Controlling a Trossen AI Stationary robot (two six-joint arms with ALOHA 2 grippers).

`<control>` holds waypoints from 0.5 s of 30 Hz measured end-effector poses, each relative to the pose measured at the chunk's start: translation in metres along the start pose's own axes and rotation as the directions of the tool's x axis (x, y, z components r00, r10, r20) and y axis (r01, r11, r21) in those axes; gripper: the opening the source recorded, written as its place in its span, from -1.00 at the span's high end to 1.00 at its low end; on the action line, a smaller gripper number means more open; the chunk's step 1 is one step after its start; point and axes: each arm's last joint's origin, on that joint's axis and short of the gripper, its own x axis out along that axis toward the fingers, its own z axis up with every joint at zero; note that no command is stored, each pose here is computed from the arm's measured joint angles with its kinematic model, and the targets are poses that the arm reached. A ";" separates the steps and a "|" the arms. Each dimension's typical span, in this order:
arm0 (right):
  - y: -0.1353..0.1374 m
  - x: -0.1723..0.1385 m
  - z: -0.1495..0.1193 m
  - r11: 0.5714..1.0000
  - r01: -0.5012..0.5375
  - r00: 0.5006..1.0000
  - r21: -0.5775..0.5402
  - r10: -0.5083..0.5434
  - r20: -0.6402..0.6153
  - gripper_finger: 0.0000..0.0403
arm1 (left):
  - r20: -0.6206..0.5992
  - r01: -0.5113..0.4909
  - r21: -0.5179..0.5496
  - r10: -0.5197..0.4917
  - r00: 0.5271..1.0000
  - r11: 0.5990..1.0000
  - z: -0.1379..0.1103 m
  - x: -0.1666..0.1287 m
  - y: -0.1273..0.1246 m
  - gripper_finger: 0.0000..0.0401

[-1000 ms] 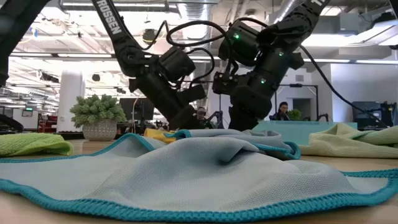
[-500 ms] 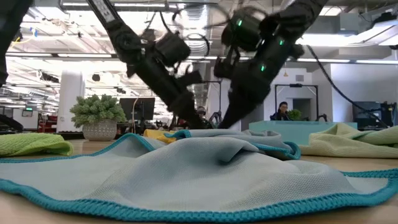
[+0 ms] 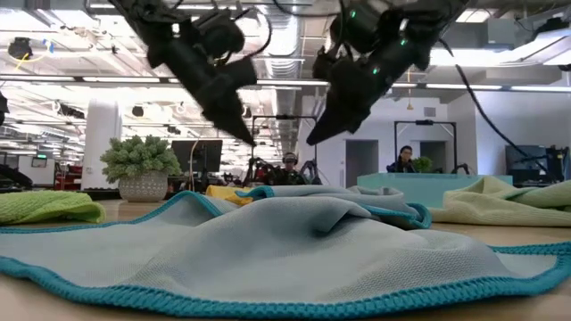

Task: Fold microfiber towels
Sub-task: Fold the yellow microfiber cloth

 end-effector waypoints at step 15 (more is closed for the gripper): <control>-0.042 0.078 -0.034 0.991 0.013 0.999 0.129 -0.019 0.045 1.00 | 0.098 0.027 -0.111 -0.016 0.995 0.993 -0.072 0.019 -0.010 1.00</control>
